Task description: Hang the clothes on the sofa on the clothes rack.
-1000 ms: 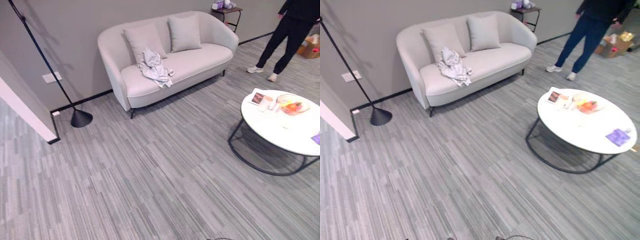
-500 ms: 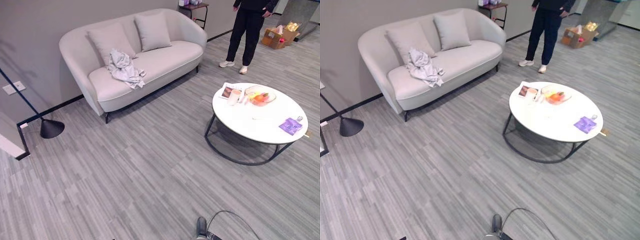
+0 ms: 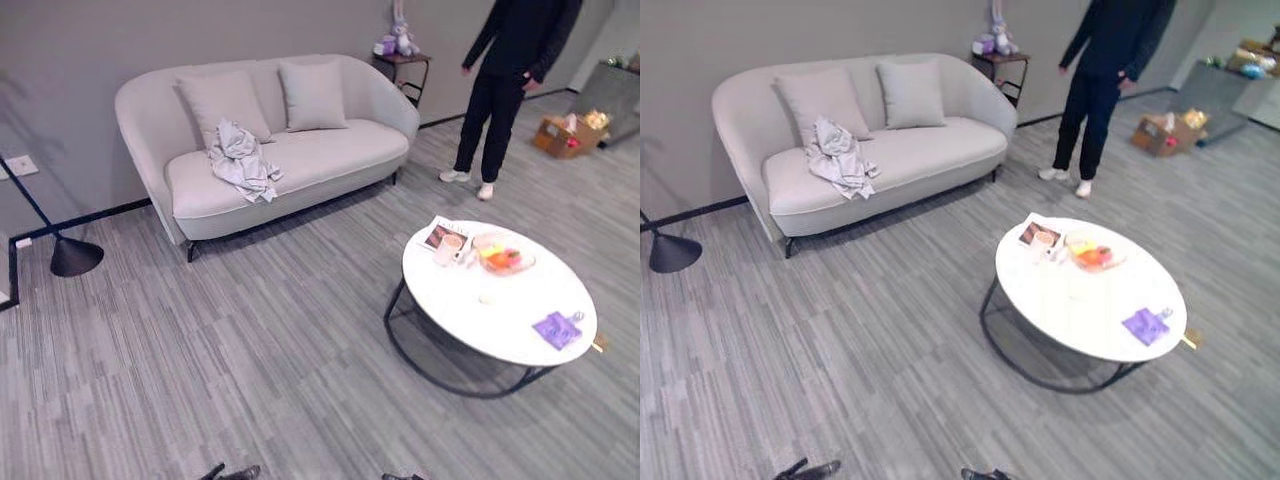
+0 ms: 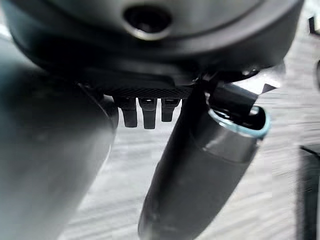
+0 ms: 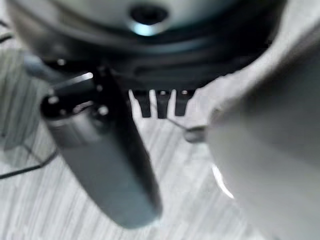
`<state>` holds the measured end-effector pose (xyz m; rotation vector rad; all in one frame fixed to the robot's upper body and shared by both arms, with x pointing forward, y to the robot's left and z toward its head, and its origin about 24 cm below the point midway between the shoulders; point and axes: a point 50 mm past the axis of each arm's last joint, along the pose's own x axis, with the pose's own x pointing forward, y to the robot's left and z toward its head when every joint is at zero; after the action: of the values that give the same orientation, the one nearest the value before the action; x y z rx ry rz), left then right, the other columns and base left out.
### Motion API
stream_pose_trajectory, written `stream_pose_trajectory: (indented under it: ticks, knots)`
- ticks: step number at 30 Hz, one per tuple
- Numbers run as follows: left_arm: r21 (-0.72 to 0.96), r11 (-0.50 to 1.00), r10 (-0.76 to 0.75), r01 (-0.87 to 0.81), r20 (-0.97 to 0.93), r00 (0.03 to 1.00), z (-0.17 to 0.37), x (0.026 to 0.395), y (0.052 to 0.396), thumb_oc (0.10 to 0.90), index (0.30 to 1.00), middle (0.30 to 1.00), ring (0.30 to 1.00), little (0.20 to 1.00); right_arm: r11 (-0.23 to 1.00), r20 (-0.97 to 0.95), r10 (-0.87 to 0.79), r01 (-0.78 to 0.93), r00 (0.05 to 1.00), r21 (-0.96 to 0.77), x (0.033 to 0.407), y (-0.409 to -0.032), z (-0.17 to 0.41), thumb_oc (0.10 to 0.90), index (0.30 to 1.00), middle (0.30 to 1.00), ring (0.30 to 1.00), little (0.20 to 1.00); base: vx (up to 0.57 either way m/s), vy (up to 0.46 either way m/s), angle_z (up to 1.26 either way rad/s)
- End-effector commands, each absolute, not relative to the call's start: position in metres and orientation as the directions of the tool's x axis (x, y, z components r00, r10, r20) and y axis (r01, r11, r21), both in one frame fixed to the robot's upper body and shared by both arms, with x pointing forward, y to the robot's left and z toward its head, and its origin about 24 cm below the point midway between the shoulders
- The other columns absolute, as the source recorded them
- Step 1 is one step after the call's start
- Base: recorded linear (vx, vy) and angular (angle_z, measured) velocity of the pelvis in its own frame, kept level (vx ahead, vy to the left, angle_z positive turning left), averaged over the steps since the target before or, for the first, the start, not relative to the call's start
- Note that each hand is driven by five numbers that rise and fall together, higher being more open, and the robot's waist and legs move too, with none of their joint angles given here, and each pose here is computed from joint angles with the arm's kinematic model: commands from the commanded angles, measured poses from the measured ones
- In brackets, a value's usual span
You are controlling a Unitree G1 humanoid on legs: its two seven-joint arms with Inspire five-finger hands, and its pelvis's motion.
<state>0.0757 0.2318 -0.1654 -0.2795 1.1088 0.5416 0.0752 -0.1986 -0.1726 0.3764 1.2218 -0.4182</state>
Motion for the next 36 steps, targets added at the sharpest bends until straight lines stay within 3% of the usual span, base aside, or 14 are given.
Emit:
stream_pose_trajectory:
  ticks: [1, 13, 22, 28, 33, 36]
  knots:
    - [0.021, 0.827, 0.233, -0.561, -0.922, 0.31, -0.169, 0.076, 0.219, 0.8, 0.9, 0.9, 0.9, 0.9, 0.868, -0.941, -0.159, 0.496, 0.298, 0.011, 0.083, -0.216, -0.169, 0.8, 0.9, 0.9, 0.9, 0.9, 0.15, -0.081, 0.0]
    - [0.027, 0.676, 0.276, -0.737, -0.936, 0.219, -0.17, 0.055, 0.23, 0.8, 0.9, 0.9, 0.9, 0.9, 0.873, -0.948, -0.086, 0.481, 0.306, 0.076, 0.081, -0.192, -0.173, 0.8, 0.9, 0.9, 0.9, 0.9, 0.2, -0.045, -0.14]
    - [0.036, 0.722, 0.295, -0.691, -0.919, 0.261, -0.166, 0.071, 0.236, 0.8, 0.9, 0.9, 0.9, 0.9, 0.855, -0.962, -0.133, 0.518, 0.24, 0.011, 0.056, -0.202, -0.175, 0.8, 0.9, 0.9, 0.9, 0.9, 0.22, 0.03, -0.41]
    - [0.084, 0.701, 0.321, -0.708, -0.924, 0.208, -0.166, 0.055, 0.247, 0.8, 0.9, 0.9, 0.9, 0.9, 0.844, -0.977, -0.119, 0.536, 0.178, -0.005, 0.04, -0.199, -0.178, 0.8, 0.9, 0.9, 0.9, 0.9, 0.26, 0.161, -0.09]
    - [0.111, 0.683, 0.349, -0.722, -0.918, 0.19, -0.164, 0.05, 0.257, 0.8, 0.9, 0.9, 0.9, 0.9, 0.856, -0.974, -0.076, 0.515, 0.213, 0.045, 0.05, -0.188, -0.178, 0.8, 0.9, 0.9, 0.9, 0.9, 0.36, 0.308, 0.0]
    - [0.105, 0.712, 0.357, -0.694, -0.905, 0.23, -0.161, 0.064, 0.261, 0.8, 0.9, 0.9, 0.9, 0.9, 0.878, -0.956, -0.049, 0.468, 0.288, 0.096, 0.074, -0.181, -0.175, 0.8, 0.9, 0.9, 0.9, 0.9, 0.35, 0.309, 0.19]
